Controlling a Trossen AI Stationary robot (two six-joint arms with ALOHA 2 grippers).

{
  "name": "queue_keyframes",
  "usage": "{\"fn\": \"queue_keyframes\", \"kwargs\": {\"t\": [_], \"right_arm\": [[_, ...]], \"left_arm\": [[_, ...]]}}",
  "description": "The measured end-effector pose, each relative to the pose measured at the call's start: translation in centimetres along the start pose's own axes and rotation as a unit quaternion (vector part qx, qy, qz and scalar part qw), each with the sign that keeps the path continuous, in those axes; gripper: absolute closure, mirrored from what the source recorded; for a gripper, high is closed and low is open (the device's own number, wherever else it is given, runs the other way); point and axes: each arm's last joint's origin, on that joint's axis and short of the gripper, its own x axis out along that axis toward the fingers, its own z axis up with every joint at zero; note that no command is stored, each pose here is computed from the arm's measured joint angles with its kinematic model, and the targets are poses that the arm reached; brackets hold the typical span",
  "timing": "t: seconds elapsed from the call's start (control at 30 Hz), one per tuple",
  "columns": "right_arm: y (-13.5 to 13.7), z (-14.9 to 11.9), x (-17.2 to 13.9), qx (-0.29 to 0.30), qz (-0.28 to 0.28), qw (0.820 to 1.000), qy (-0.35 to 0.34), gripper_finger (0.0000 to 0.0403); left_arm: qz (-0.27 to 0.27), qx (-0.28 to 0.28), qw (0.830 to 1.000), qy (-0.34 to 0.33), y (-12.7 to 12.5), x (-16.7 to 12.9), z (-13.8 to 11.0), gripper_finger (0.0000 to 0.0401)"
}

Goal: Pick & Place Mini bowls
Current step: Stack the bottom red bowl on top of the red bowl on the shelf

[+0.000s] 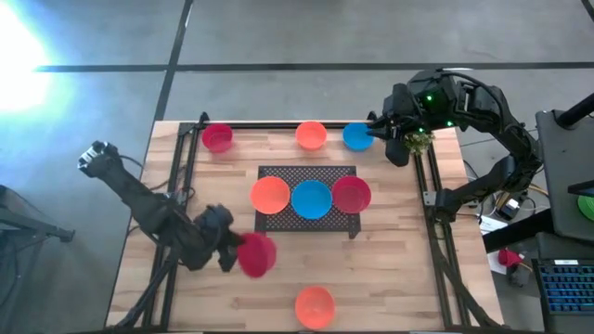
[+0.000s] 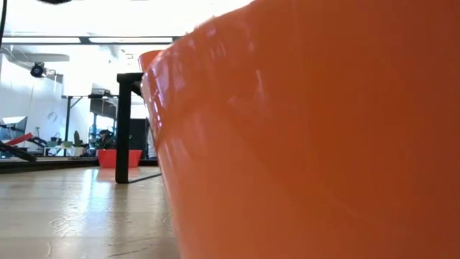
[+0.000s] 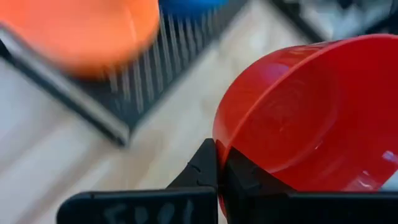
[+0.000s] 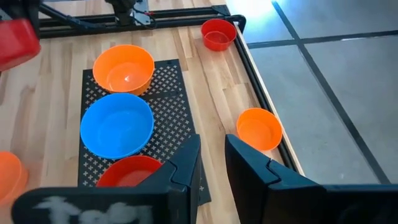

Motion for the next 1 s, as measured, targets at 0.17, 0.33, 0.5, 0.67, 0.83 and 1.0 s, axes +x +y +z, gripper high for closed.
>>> {"fn": "queue_keyframes", "kwargs": {"t": [0.17,0.33,0.5,0.67,0.83,1.0], "right_arm": [[0.0,0.0,0.0,-0.003,0.000,1.000,-0.002,0.0335],[0.0,0.2,0.0,-0.022,-0.001,1.000,-0.009,0.0319],[-0.1,0.7,0.0,-0.024,-0.004,0.999,-0.036,0.0291],[-0.1,1.1,0.6,-0.020,-0.006,0.998,-0.060,0.0268],[0.0,1.5,2.4,-0.029,0.030,0.995,-0.092,0.0255],[0.8,2.1,4.4,-0.080,0.054,0.985,-0.143,0.0245]], "left_arm": [[0.016,0.000,0.992,-0.124,-1.3,-1.2,3.0,0.0401],[0.070,0.019,0.972,-0.222,-1.9,-1.4,5.7,0.0401],[0.164,0.037,0.938,-0.301,-1.6,0.1,8.2,0.0401],[0.264,0.035,0.878,-0.398,-1.0,1.5,10.3,0.0401],[0.344,0.051,0.827,-0.441,-0.5,3.1,11.7,0.0401],[0.377,0.055,0.813,-0.440,-0.1,4.4,13.3,0.0401]]}}
